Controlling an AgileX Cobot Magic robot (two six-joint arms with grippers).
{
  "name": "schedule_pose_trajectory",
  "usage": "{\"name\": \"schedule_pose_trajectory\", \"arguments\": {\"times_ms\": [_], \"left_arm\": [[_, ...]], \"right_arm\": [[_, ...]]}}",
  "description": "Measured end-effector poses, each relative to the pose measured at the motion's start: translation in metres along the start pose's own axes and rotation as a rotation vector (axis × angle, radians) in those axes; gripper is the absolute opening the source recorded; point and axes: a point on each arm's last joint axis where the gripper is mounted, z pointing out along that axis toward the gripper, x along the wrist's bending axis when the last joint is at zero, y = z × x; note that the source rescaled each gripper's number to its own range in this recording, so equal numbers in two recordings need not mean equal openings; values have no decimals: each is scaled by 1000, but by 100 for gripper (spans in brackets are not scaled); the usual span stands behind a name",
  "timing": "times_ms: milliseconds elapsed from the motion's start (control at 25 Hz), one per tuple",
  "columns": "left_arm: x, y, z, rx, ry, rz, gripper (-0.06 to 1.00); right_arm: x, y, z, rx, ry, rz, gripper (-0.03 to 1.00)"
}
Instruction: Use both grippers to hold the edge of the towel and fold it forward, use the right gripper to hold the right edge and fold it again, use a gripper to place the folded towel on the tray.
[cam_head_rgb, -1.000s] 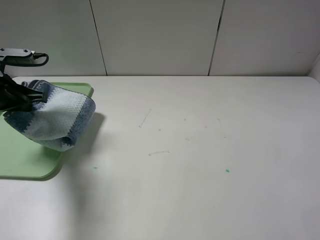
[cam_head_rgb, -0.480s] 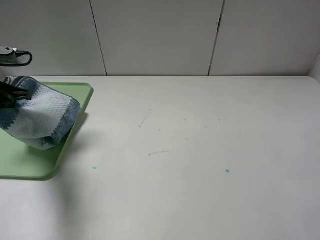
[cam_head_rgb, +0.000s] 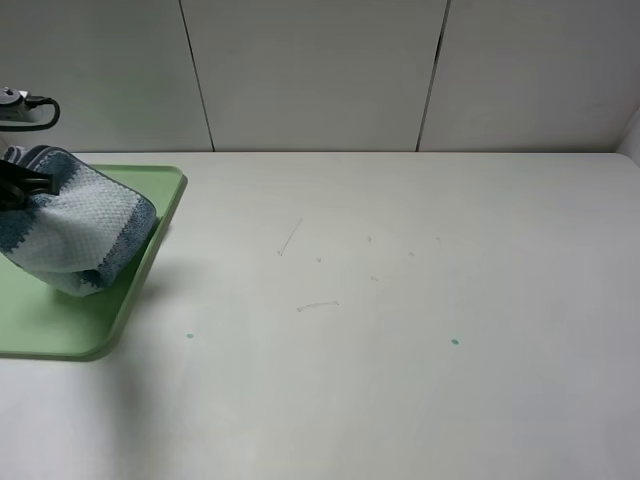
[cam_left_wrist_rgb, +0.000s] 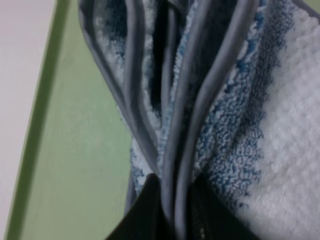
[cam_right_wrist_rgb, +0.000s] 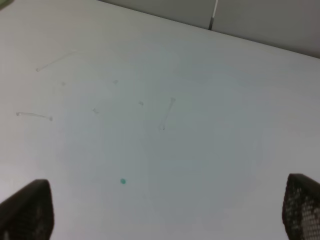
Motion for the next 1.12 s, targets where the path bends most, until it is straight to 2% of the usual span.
{"name": "schedule_pose_trajectory", "arguments": {"times_ms": [240,360,480,600,760,880,1120], "left_arm": [[0,-3,1,13,3,11,7],[-1,-10,2,31,0,11,14],[-1,-12,3,34,0,16,30],[-1,-12,3,32,5,40,53],[0,-11,3,30,9,66,77],[0,-12,3,39,13,68,86],[0,-17,3,65,18,71,92]], "right_arm": [[0,0,0,0,0,0,100],[0,0,0,0,0,0,100],[0,0,0,0,0,0,100],[0,0,0,0,0,0,100],[0,0,0,0,0,0,100],[0,0,0,0,0,0,100],[0,0,0,0,0,0,100]]}}
